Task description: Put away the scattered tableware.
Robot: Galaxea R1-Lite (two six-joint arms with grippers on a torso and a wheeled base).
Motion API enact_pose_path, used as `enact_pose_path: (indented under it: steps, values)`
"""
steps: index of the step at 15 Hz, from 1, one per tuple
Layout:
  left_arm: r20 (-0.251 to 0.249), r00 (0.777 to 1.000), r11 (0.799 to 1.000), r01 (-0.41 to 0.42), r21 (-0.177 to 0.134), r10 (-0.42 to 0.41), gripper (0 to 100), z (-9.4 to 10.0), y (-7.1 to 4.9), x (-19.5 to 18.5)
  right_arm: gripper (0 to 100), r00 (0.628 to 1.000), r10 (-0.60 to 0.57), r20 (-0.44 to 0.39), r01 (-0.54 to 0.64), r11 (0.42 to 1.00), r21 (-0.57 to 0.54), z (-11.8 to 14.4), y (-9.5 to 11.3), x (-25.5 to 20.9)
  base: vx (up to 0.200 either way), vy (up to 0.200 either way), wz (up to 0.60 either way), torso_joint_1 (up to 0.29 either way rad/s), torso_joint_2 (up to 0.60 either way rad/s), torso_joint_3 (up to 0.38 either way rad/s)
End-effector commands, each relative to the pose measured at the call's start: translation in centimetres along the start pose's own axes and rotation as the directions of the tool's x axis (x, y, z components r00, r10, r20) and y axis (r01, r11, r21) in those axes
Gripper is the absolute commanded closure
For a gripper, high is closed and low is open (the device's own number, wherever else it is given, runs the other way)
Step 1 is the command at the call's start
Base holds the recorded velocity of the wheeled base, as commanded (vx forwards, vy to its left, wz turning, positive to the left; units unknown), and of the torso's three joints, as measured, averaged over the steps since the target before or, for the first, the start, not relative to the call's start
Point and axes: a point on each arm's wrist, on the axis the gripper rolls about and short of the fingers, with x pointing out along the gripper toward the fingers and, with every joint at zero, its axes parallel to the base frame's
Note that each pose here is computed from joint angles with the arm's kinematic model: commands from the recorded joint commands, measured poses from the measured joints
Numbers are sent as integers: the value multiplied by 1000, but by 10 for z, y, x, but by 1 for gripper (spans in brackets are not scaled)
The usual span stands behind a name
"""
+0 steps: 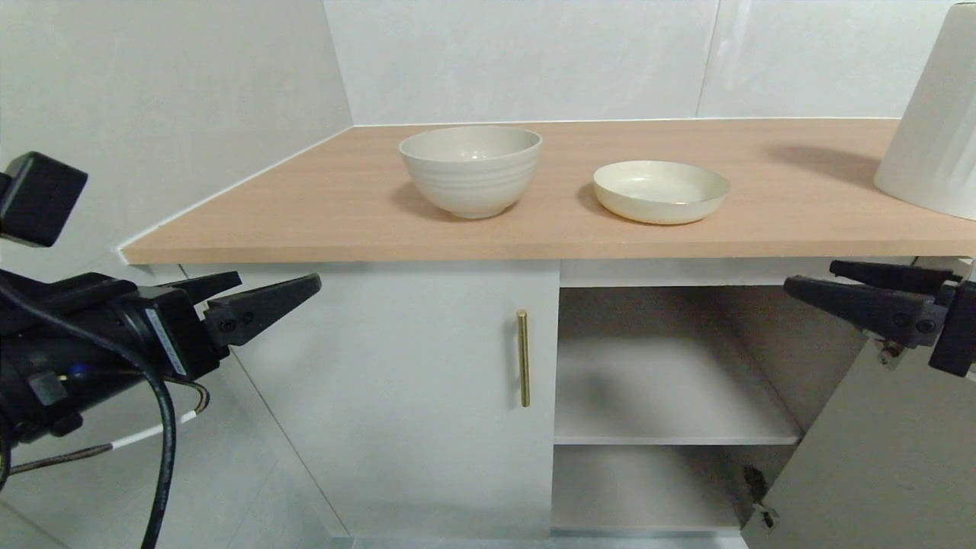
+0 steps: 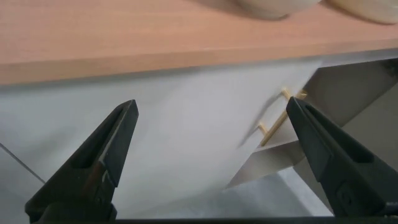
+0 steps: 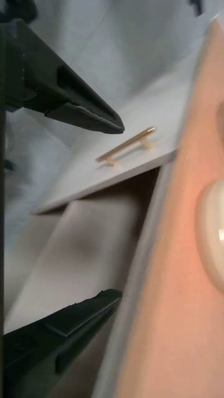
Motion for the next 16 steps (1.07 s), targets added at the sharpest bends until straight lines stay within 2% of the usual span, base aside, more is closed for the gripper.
enact_pose_path:
  steps: [1, 3, 7, 13, 16]
  values:
    - [-4, 1000, 1000, 1, -1, -1, 0, -1, 0, 1, 0, 1000, -7, -6, 7, 1000, 2, -4, -2, 1, 0, 0, 0, 0, 0, 0]
    - [-4, 1000, 1000, 1, -1, -1, 0, -1, 0, 1, 0, 1000, -11, -5, 11, 1000, 2, -4, -3, 1, 0, 0, 0, 1, -35, -13]
    - [-11, 1000, 1000, 1, -2, -1, 0, -2, 0, 1, 0, 1000, -12, -9, 12, 1000, 4, -5, -3, 2, 0, 0, 0, 74, -255, -266]
    - [-23, 1000, 1000, 0, -3, 0, 0, -4, 1, 3, 0, 999, -19, -32, 19, 1000, 12, -9, -6, 8, 0, 0, 0, 137, -505, -307]
    - [-44, 999, 1000, -2, -6, 2, 0, -8, 2, 5, 0, 997, -21, -73, 22, 1000, 12, -16, -10, 17, 0, 0, 0, 175, -479, -300]
